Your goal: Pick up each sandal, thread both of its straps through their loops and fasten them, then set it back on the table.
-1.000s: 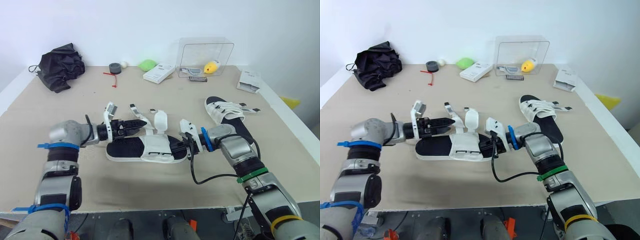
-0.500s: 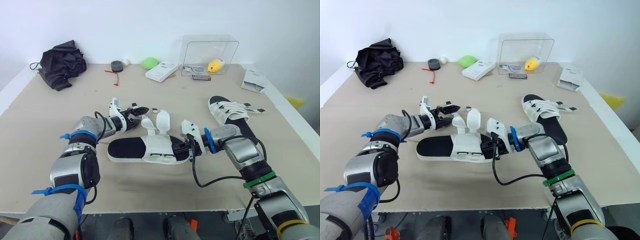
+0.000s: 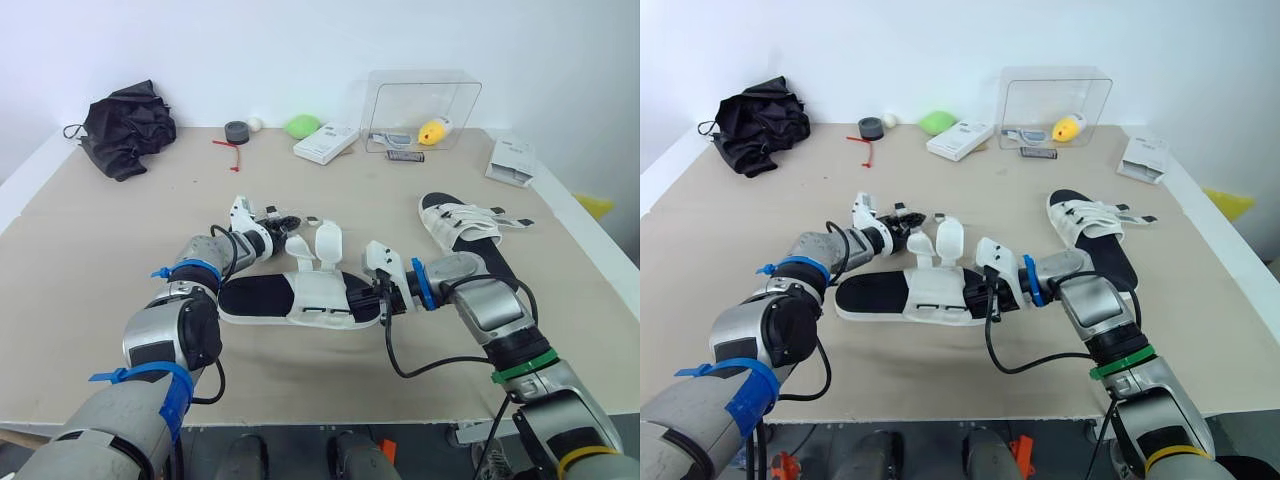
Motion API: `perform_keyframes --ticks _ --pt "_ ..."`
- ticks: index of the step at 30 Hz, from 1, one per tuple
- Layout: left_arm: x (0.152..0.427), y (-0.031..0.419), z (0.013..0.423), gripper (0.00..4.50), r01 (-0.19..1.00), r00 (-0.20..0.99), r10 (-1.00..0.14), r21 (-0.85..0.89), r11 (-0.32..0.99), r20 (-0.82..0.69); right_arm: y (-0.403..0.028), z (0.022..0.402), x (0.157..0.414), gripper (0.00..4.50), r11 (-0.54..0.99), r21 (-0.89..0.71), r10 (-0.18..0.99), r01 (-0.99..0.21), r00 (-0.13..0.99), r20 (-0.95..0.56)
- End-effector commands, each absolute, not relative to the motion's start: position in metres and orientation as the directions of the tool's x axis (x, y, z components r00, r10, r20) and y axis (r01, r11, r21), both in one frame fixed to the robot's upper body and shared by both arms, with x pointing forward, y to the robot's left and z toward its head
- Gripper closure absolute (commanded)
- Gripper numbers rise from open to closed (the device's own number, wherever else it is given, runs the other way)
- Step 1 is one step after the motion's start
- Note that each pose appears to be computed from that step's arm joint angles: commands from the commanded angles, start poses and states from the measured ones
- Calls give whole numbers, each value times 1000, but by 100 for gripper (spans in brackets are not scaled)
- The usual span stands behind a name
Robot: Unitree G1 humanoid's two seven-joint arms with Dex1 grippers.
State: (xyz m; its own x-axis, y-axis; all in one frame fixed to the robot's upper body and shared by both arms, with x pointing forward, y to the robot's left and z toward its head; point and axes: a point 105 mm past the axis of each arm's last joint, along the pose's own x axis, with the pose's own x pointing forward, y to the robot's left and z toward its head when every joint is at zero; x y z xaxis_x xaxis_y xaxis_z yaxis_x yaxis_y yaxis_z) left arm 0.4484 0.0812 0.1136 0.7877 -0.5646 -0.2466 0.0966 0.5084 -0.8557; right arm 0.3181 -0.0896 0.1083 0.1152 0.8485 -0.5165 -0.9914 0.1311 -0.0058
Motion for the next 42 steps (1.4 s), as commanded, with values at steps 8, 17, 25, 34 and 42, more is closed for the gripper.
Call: perform_keyframes --ticks 8,17,25,34,42 --pt "457 79 147 447 281 803 -584 -792 543 -116 -93 92 312 450 143 52 832 -988 92 -547" --pt "403 66 232 447 833 519 -768 -425 355 376 -93 87 307 450 139 69 834 -988 79 -545" --pt "332 57 248 447 952 237 -881 84 295 410 -94 88 306 450 123 76 834 -990 61 -549" --pt "277 62 214 447 615 -39 -997 788 30 68 -95 86 303 450 96 88 826 -991 30 -563" --pt "284 80 202 314 528 -16 -999 849 24 39 -93 84 301 450 81 95 822 -992 12 -569"
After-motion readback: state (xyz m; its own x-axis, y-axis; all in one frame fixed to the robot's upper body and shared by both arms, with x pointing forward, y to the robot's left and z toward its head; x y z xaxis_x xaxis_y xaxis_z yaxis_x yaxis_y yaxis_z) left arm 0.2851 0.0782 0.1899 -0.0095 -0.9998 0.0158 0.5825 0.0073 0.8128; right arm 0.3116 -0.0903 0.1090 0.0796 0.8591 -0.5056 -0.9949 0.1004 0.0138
